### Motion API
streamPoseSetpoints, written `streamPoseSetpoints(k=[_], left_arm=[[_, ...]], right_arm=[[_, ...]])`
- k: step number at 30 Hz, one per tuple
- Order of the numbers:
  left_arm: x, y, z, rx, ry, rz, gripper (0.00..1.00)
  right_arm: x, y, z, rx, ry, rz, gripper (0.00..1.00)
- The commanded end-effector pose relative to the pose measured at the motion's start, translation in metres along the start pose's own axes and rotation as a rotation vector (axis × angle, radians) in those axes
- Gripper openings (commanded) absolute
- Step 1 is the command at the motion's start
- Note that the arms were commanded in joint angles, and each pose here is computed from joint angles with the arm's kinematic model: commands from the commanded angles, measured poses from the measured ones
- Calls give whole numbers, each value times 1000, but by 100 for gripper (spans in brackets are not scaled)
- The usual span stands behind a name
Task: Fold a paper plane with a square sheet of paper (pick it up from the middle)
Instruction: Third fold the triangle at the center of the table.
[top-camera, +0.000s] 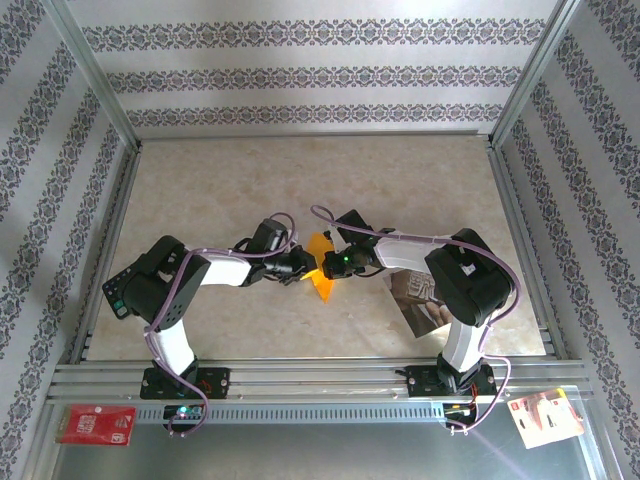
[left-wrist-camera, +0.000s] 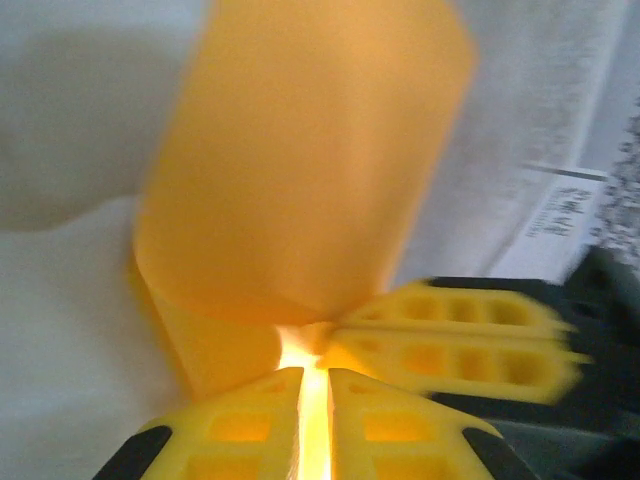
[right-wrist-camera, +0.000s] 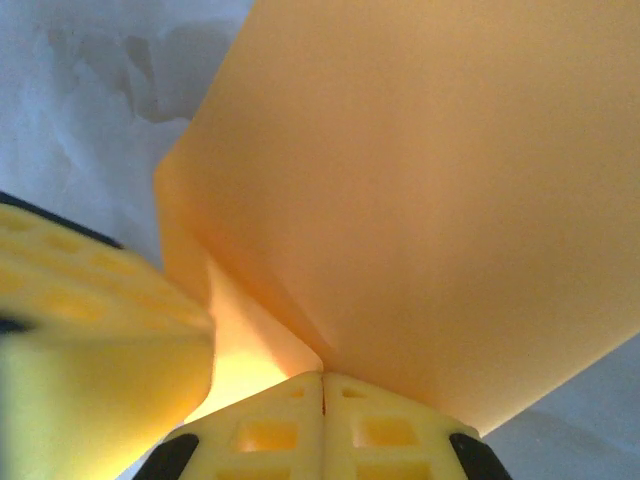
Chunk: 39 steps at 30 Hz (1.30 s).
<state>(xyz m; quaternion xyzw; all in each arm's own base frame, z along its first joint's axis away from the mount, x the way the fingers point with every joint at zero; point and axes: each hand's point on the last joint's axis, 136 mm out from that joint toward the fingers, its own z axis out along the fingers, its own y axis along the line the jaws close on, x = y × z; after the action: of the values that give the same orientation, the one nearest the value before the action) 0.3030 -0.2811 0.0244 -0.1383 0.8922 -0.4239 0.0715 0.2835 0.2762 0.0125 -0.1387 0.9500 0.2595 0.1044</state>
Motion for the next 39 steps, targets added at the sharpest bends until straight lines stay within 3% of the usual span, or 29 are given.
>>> streamPoseSetpoints(k=[1,12,26,32,39], left_arm=[[10,43,2,-131,25,-34,12],[12,52,3,-159,33,-33,12],[20,74,2,-230,47,-45,10],[20,75,3,-234,48,-41,10],[20,79,3,-255,52,-49,9]], right_arm=[[52,-45,21,147,171,56,1],[48,-43,18,146,169,47,2],[-8,-4,-32,91,50,-21,25],[-1,10,-52,39,11,-13,29],[29,58,-53,-105,-17,-28,27]])
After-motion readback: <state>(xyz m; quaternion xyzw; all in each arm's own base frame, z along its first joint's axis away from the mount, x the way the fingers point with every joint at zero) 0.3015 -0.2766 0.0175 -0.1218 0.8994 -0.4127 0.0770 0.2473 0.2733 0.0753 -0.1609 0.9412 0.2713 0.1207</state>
